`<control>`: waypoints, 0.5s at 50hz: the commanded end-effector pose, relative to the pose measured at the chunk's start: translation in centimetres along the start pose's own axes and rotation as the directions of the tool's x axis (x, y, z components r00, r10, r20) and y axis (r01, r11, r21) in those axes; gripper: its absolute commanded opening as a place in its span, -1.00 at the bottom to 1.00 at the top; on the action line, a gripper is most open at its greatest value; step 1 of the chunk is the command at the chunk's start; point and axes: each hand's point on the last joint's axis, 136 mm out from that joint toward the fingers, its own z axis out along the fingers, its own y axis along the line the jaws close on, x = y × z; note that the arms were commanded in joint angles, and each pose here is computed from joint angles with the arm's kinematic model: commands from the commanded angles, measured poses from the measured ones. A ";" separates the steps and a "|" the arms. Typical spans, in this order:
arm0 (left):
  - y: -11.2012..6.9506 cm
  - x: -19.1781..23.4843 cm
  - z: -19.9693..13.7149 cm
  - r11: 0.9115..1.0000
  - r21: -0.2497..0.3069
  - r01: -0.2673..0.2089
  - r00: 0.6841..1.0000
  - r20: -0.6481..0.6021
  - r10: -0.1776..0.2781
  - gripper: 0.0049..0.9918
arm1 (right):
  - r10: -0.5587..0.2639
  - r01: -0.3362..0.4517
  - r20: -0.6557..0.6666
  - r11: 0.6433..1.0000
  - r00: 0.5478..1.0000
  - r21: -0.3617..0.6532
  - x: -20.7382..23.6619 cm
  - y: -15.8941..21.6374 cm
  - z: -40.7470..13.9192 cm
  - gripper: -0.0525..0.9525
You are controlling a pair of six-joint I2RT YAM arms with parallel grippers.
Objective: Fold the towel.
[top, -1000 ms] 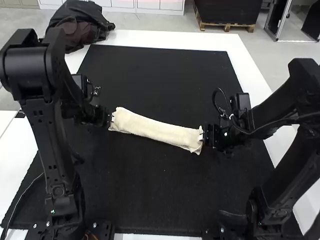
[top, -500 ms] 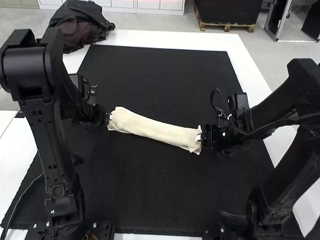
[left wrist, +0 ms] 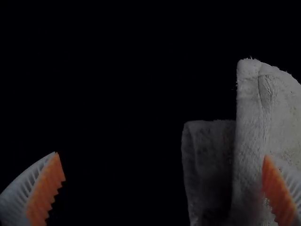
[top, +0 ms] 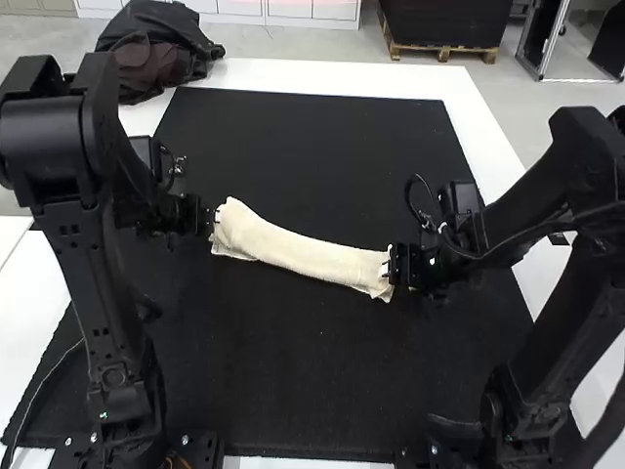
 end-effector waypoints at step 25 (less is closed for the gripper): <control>-1.6 -0.9 -0.9 0.985 0.119 0.125 0.992 0.017 -0.128 0.94 | -0.040 0.036 -0.039 0.994 0.998 -0.102 -0.6 3.3 3.6 0.89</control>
